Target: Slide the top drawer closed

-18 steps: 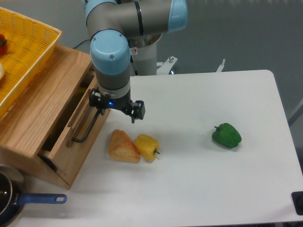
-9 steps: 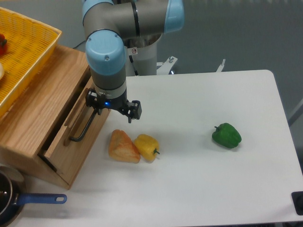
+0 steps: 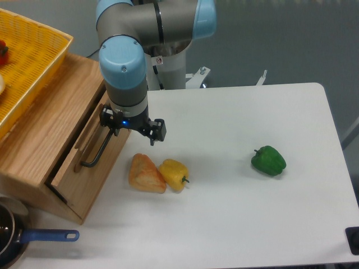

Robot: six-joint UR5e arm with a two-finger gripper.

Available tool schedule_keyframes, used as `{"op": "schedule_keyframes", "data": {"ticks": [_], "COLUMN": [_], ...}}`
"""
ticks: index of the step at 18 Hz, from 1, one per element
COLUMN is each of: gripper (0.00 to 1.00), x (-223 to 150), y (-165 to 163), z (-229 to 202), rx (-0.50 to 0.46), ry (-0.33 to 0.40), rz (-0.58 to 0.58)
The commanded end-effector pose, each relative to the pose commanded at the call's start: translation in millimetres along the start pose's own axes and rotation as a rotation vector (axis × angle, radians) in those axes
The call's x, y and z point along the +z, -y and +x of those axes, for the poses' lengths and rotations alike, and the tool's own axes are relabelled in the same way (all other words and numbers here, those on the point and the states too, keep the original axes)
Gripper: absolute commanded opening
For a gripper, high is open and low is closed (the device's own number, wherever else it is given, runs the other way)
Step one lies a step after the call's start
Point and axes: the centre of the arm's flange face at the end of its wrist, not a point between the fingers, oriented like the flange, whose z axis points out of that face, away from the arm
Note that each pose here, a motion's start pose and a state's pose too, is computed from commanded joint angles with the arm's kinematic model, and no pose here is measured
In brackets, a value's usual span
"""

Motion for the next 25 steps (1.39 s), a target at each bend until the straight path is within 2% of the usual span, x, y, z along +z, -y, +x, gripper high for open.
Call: {"op": "schedule_keyframes", "data": {"ticks": [12, 18, 25], "gripper": [1.00, 1.00, 1.00], "x": [5, -5, -15], "y": [0, -9, -32], "z": [-3, -38, -113], "rx": [-0.004, -0.039, 0.125], "ry": [-0.001, 0.011, 0.036], "rz": [-0.009, 0.011, 0.040]}}
